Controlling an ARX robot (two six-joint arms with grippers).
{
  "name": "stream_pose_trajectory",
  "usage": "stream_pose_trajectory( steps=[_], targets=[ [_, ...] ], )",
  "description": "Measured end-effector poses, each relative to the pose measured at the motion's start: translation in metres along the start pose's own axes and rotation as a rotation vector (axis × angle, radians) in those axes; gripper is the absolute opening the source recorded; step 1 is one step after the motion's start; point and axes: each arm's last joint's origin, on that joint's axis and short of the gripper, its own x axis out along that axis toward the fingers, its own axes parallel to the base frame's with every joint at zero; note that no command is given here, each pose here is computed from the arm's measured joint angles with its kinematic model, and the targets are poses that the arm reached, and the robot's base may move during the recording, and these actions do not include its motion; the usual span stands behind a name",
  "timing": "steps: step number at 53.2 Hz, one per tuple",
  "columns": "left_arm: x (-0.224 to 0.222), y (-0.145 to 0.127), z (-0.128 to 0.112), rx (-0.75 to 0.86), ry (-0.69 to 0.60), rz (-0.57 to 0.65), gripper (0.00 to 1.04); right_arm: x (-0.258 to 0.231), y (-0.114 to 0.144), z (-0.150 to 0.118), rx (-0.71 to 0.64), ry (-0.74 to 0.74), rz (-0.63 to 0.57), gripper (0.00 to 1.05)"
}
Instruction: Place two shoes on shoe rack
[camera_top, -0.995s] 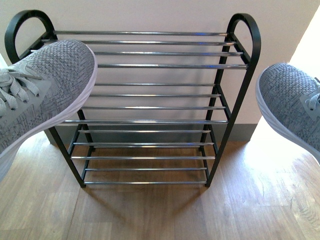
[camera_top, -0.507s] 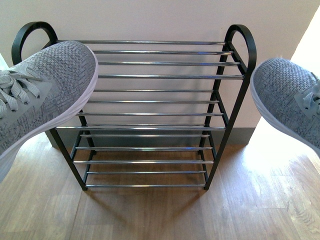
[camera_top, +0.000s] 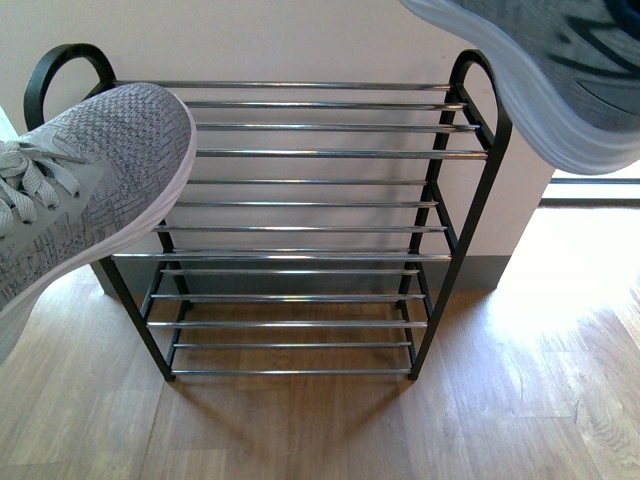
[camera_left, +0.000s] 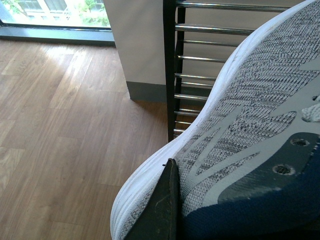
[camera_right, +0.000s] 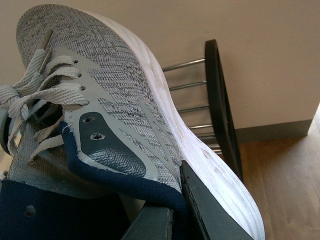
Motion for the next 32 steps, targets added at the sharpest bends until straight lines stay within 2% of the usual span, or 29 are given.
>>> stream_pose_trajectory(
  steps=[7,16,32],
  targets=[
    [0.0,0.0,0.0,0.0,0.0,0.0,0.02,0.026,0.029,0.009,0.056,0.024,-0.023,0.01],
    [0.0,0.0,0.0,0.0,0.0,0.0,0.02,0.067,0.051,0.009,0.138,0.061,-0.085,0.01],
    [0.0,0.0,0.0,0.0,0.0,0.0,0.02,0.12,0.053,-0.003,0.165,0.103,-0.239,0.01]
  ],
)
